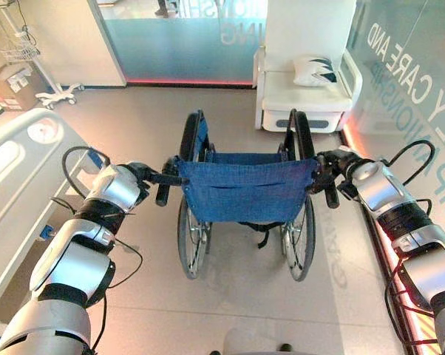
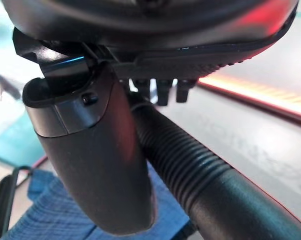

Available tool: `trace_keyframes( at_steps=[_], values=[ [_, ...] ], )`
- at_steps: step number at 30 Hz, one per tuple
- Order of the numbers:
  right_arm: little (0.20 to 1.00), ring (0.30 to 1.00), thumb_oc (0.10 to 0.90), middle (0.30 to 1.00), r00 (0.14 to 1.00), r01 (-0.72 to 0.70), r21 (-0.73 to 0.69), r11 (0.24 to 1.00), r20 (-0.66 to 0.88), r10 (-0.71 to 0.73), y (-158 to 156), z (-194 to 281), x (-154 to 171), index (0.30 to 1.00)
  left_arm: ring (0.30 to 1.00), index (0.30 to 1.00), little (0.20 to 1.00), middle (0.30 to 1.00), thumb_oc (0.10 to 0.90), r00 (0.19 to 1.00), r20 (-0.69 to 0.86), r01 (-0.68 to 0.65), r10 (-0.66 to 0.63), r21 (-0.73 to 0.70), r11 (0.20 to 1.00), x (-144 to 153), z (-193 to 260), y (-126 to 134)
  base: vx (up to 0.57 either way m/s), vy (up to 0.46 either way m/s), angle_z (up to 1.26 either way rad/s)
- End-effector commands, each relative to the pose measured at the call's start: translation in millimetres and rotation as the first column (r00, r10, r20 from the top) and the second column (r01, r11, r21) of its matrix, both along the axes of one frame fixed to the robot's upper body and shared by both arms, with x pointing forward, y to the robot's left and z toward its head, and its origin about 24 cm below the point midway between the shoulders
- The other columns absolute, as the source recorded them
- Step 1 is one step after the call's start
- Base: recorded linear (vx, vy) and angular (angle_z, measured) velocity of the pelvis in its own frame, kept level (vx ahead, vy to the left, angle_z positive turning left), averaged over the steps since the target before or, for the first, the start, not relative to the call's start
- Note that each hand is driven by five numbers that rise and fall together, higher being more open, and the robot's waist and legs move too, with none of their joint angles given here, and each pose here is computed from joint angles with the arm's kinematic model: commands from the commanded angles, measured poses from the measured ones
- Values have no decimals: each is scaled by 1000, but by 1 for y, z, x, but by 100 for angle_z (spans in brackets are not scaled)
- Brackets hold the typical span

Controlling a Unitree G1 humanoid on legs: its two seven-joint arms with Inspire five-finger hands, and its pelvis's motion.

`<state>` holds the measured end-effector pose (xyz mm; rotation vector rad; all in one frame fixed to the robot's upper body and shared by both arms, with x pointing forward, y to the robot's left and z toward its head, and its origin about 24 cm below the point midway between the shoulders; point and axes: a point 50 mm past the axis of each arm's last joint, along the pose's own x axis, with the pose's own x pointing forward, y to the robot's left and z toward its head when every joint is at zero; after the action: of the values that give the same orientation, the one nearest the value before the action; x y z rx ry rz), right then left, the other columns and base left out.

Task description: Push the wheelchair next to the bed

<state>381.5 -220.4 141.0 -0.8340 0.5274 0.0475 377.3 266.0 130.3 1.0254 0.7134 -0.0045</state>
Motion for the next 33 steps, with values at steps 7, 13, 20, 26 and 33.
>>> trace_keyframes(
  at_steps=[7, 13, 20, 26, 33],
  values=[
    [900, 900, 800, 900, 941, 245, -154, 957, -198, -273, -59, -13, -13, 900, 900, 900, 900, 900, 800, 998, -58, 31, -2, 506, 862, 5, 30, 29, -3, -7, -3],
    [900, 900, 800, 900, 899, 307, -274, 911, -231, -373, -71, -15, -17, 900, 900, 900, 900, 900, 800, 994, -109, 66, -14, 496, 866, 9, 19, 15, -5, -10, -3],
    [900, 900, 800, 900, 836, 475, -196, 858, -205, -510, -67, -29, -22, 900, 900, 900, 900, 900, 800, 988, -152, 76, -5, 469, 880, 7, 6, 11, 0, 0, 0],
    [900, 900, 800, 900, 744, 393, -273, 878, -467, -478, -77, -51, -40, 900, 900, 900, 900, 900, 800, 985, -173, 81, -4, 442, 893, 5, -1, 11, 0, 0, 0],
    [900, 900, 800, 900, 769, 344, -134, 929, -528, -361, -61, -67, -36, 900, 900, 900, 900, 900, 800, 991, -126, 91, -45, 392, 915, 8, -3, 4, 0, 0, 0]
  ],
)
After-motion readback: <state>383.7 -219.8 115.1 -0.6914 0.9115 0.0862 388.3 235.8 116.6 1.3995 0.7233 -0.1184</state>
